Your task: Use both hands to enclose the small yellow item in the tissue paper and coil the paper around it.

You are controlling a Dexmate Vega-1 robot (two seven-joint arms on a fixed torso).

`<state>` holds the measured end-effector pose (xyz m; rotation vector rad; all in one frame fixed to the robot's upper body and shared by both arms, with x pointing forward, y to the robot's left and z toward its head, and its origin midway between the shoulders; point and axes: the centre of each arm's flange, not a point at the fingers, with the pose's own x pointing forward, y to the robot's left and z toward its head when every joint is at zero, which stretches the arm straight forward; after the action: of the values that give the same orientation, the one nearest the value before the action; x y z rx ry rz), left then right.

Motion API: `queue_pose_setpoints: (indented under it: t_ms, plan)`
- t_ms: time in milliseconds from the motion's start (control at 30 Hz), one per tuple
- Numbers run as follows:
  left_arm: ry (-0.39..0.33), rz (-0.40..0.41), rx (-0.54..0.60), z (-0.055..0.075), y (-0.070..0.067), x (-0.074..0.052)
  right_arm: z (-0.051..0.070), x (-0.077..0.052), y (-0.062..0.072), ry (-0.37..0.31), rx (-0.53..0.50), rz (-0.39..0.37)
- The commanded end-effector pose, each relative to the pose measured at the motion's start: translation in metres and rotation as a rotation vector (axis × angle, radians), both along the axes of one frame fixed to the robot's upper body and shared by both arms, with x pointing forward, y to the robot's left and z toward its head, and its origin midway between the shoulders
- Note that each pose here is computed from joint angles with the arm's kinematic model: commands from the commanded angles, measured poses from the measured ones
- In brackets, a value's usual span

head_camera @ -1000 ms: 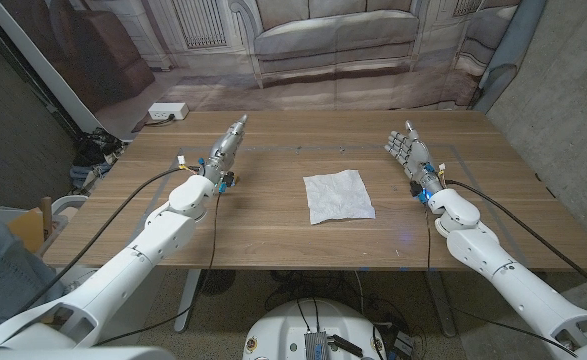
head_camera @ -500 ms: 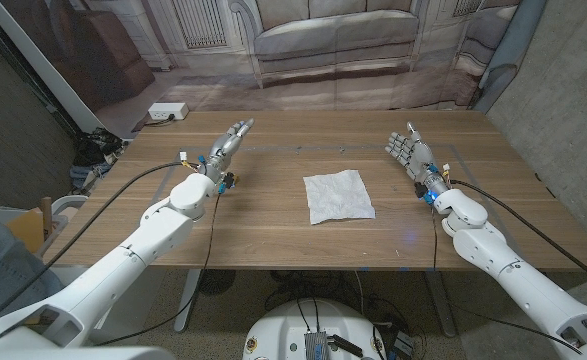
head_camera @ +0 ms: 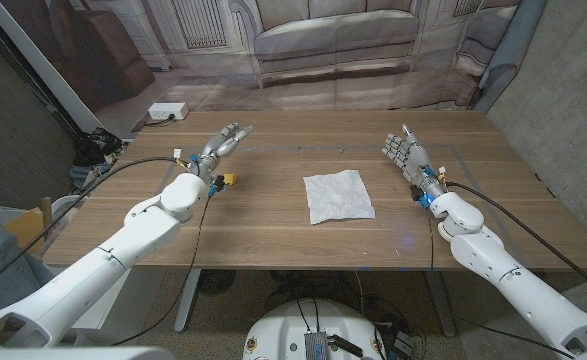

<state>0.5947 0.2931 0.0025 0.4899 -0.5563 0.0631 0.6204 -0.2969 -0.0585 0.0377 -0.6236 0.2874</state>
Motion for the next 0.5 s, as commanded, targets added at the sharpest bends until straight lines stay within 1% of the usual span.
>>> queue_pose_setpoints:
  t_ms: [33,300,500]
  plan:
    - [-0.045,0.122,0.126,0.004,0.013,-0.017,-0.012,-0.007,0.014,-0.01,0.024,-0.029]
    - [-0.078,0.178,0.186,0.007,0.01,-0.019,-0.02,-0.014,0.018,-0.017,0.044,-0.039]
    - [-0.106,0.238,0.244,0.008,0.008,-0.024,-0.021,-0.018,0.021,-0.019,0.041,-0.039]
